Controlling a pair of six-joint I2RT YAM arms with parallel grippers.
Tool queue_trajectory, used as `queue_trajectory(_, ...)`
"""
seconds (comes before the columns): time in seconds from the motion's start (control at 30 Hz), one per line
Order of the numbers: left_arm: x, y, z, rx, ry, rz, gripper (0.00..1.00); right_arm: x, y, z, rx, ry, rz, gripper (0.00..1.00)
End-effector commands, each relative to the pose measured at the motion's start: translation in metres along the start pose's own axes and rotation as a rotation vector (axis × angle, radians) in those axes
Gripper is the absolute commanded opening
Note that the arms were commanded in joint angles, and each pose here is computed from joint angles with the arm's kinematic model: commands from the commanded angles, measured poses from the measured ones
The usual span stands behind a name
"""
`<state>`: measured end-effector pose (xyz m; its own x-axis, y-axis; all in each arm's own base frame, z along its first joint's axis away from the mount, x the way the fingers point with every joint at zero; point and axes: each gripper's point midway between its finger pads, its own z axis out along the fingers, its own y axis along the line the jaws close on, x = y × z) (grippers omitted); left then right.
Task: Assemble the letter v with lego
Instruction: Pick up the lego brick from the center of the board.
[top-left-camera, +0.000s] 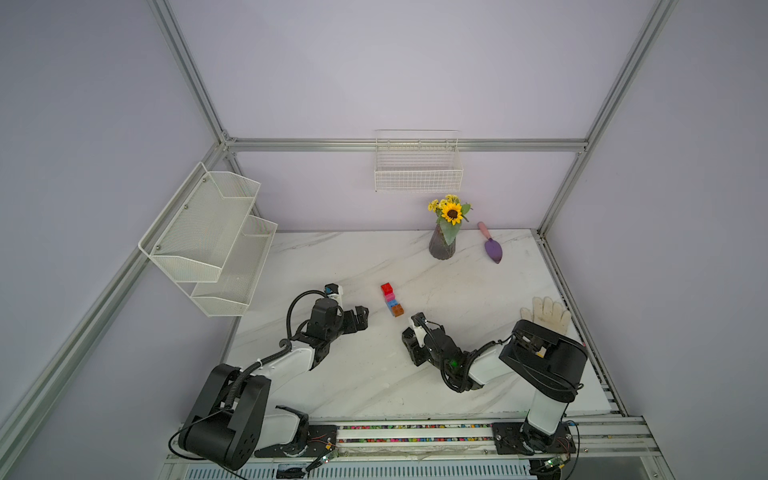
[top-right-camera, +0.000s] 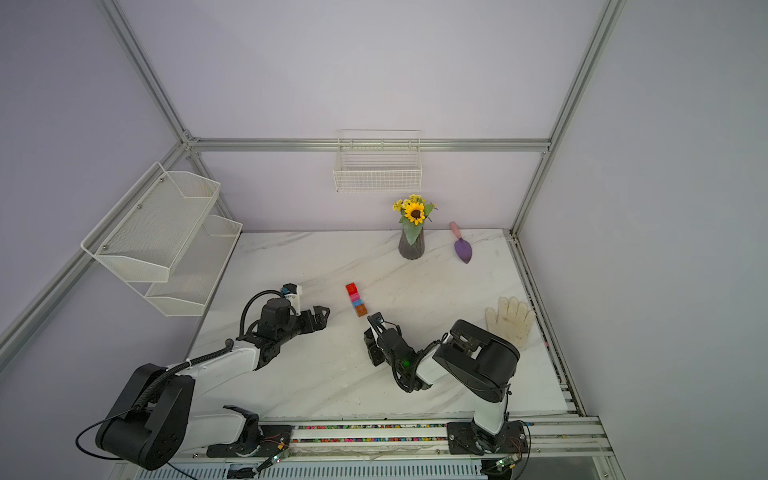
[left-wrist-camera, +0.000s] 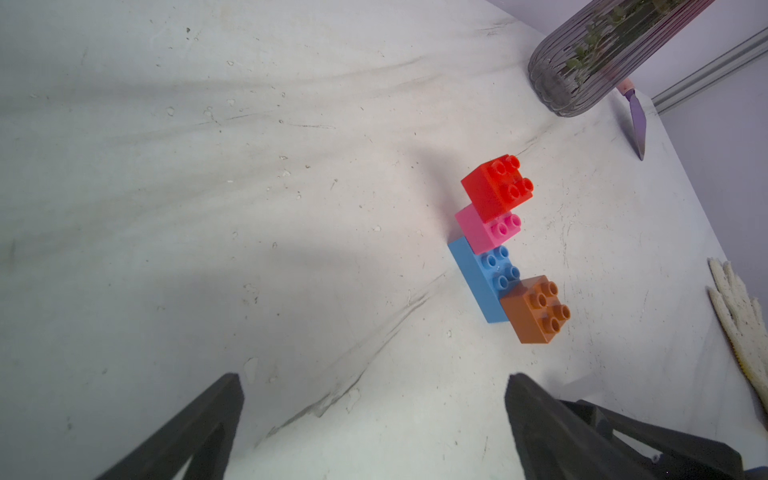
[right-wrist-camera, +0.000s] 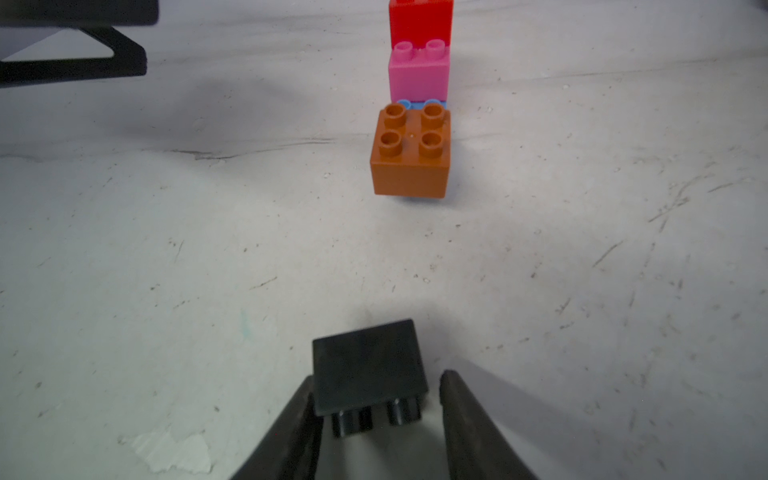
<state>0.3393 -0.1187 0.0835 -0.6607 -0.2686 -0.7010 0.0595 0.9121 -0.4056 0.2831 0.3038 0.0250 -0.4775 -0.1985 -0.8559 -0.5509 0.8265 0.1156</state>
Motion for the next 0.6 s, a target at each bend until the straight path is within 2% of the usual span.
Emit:
queue_trajectory(0.0, -0.007, -0.001, 0.001, 0.009, -0.035, -0.004, 1.0, 0.049, -0.009, 0.0, 0.025, 0.16, -0.01, 0.49)
queue_trajectory(0.07, -0.008, -0.001, 0.001, 0.009, -0.034, -0.003, 1.0, 0.05, -0.008, 0.0, 0.022, 0.163, -0.009, 0.47)
queue_trajectory(0.3, -0.007, 0.0, 0.002, 0.006, -0.032, 0.0, 1.0, 0.042, -0.004, -0.002, 0.008, 0.155, 0.007, 0.34)
queue_trajectory(0.37, -0.007, -0.001, 0.002, 0.009, -0.034, 0.0, 1.0, 0.036, -0.003, -0.002, 0.011, 0.16, 0.008, 0.26)
queue_trajectory(0.57, -0.008, -0.003, 0.005, 0.022, -0.039, -0.008, 1.0, -0.011, 0.009, -0.006, -0.002, 0.119, -0.019, 0.26)
